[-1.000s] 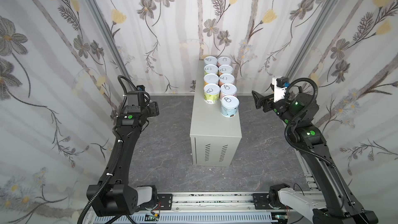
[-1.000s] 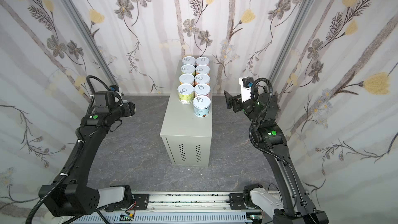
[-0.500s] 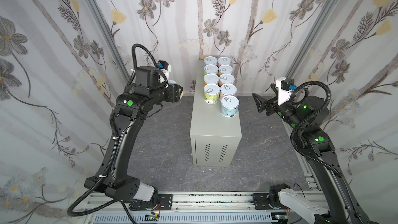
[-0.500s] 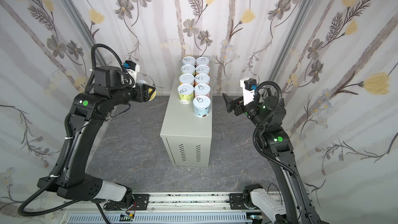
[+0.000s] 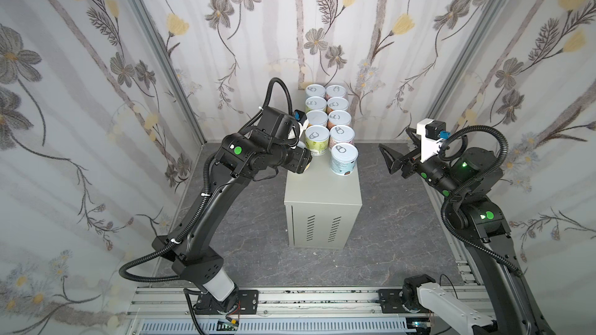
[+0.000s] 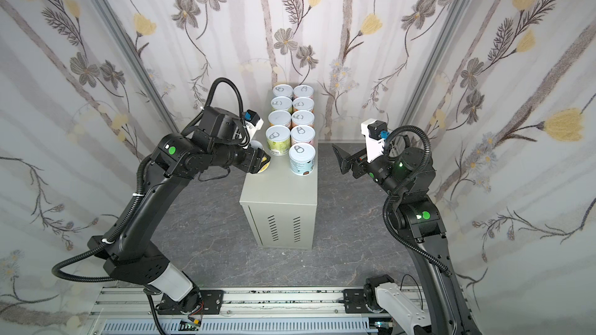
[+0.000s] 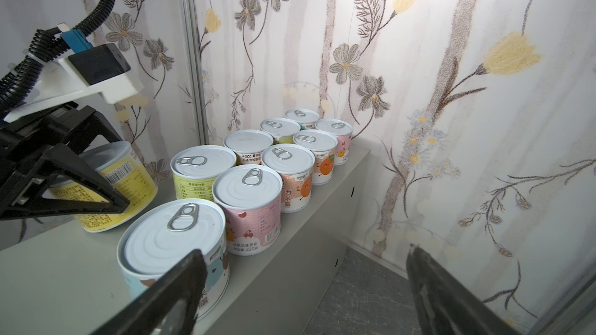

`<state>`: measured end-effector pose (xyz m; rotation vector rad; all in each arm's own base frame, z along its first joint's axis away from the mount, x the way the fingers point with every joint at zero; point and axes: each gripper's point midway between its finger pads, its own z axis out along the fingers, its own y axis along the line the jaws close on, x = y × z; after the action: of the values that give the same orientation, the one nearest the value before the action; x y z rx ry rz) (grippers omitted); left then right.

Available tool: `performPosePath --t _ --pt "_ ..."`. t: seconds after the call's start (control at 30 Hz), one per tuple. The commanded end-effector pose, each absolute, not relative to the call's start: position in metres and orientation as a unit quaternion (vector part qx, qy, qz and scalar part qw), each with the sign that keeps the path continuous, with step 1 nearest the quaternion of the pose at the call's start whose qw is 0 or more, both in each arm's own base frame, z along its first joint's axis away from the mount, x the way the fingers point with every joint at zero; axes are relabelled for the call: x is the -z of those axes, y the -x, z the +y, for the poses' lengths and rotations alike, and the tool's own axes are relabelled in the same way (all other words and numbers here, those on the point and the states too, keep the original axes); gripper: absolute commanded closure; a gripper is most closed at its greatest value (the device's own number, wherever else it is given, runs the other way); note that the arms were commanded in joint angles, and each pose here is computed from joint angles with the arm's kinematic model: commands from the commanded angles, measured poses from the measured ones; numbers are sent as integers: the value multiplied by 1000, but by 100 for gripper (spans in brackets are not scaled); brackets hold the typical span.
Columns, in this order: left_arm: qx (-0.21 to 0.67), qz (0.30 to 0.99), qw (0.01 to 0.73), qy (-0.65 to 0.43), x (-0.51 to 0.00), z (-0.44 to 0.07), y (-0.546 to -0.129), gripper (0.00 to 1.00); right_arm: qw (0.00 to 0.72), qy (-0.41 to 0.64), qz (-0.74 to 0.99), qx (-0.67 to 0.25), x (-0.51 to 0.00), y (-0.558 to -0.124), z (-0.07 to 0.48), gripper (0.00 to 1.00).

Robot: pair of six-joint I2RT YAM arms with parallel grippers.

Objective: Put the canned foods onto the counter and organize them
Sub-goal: 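Lift the yellow can up onto the cabinet top with the left gripper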

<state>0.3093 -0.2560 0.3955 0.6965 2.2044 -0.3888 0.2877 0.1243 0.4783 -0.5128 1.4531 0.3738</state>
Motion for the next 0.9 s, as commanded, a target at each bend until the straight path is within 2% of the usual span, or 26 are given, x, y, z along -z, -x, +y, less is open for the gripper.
performPosePath --t 0.0,0.67,0.87 --pt "140 867 380 -291 -387 -263 -308 44 703 241 647 -170 -478 -283 126 3" --pt "132 870 359 -312 -371 -274 -301 38 702 226 665 -117 -462 -276 108 0" --pt "128 872 358 -309 -370 -273 -301 31 705 217 669 -94 -457 -278 101 0"
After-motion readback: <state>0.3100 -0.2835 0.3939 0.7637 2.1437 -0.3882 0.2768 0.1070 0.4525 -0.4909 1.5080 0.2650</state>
